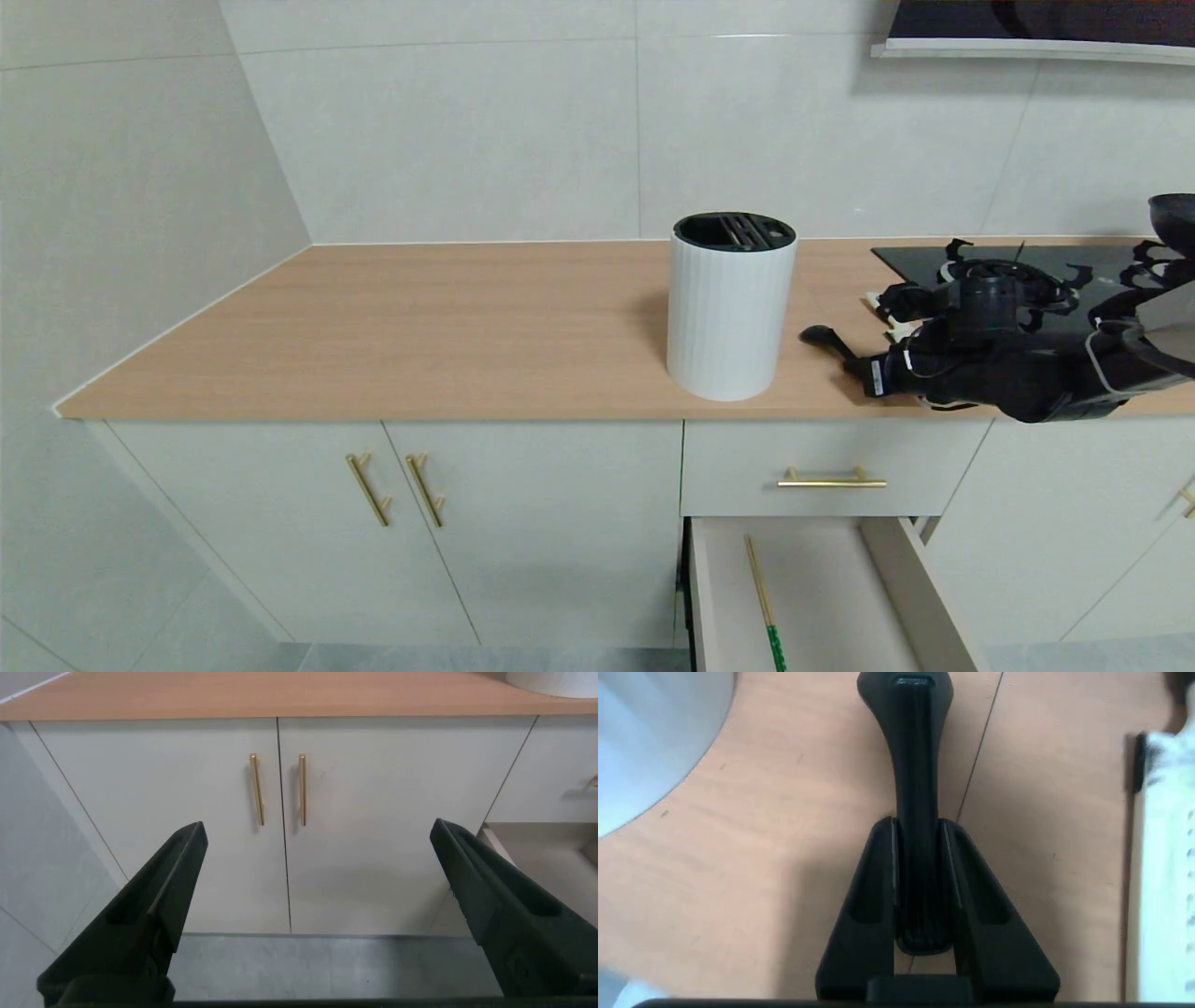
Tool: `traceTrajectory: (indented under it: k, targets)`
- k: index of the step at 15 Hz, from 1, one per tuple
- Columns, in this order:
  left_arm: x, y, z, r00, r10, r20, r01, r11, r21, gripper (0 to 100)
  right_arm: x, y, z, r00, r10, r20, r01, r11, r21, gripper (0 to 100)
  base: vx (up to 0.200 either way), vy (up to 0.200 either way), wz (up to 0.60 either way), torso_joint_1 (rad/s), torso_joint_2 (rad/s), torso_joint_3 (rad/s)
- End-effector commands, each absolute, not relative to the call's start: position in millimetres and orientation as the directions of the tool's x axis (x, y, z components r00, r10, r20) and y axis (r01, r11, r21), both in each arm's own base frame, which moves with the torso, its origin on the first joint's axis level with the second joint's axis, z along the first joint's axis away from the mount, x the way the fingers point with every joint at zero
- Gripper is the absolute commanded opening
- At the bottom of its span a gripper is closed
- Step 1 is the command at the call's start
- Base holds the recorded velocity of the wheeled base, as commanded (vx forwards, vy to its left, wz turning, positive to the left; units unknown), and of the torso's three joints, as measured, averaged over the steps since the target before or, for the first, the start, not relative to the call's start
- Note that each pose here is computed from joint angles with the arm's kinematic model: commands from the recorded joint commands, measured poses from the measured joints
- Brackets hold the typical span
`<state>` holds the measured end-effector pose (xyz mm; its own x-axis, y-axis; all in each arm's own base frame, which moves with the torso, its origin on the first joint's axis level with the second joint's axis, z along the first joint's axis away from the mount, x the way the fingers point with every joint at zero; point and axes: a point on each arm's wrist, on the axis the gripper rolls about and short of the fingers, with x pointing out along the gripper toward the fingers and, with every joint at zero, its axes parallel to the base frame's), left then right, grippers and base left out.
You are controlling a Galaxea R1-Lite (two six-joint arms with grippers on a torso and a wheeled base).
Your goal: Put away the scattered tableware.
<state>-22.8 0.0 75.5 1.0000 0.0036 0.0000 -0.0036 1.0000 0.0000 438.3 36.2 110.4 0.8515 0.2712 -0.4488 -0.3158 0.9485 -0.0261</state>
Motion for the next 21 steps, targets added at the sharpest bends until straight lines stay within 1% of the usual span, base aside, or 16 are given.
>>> traceTrajectory:
  k: [1,5,9,11,14,18,20,21]
  targets:
    - [-22.7,0.0,75.5,1.0,0.005,-0.002,-0.005,1.0,0.0,100,429.4,42.8,126.3,0.842,0.273,-0.465,-0.316,0.949,-0.017,0,0.0,0.0,0.0,0.0,0.0,0.0]
    - [-22.7,0.0,75.5,1.0,0.005,-0.002,-0.005,1.0,0.0,100,395.2,72.4,160.4,0.768,0.251,-0.589,-0.232,0.967,0.109,0,0.0,0.0,0.0,0.0,0.0,0.0]
    - [-22.7,0.0,75.5,1.0,0.005,-0.002,-0.005,1.0,0.0,100,341.8,76.5,202.2,0.705,0.265,-0.657,-0.147,0.962,0.231,0,0.0,0.0,0.0,0.0,0.0,0.0]
    - [-22.7,0.0,75.5,1.0,0.005,-0.002,-0.005,1.0,0.0,100,314.7,82.2,215.1,0.696,0.238,-0.677,-0.106,0.967,0.23,0,0.0,0.0,0.0,0.0,0.0,0.0]
    - [-22.7,0.0,75.5,1.0,0.005,-0.002,-0.005,1.0,0.0,100,279.4,91.2,217.9,0.708,0.187,-0.681,-0.088,0.98,0.178,0,0.0,0.0,0.0,0.0,0.0,0.0]
    - [-22.7,0.0,75.5,1.0,0.005,-0.002,-0.005,1.0,0.0,100,254.4,86.3,217.7,0.703,0.19,-0.685,-0.095,0.98,0.175,0,0.0,0.0,0.0,0.0,0.0,0.0]
    - [-22.7,0.0,75.5,1.0,0.005,-0.002,-0.005,1.0,0.0,100,241.7,82.4,212.5,0.694,0.188,-0.695,-0.094,0.981,0.171,0,0.0,0.0,0.0,0.0,0.0,0.0]
    - [-22.8,0.0,75.5,1.0,0.005,0.0,-0.005,1.0,0.0,100,236.8,82.3,204.9,0.685,0.19,-0.703,-0.099,0.981,0.168,0,0.0,0.0,0.0,0.0,0.0,0.0]
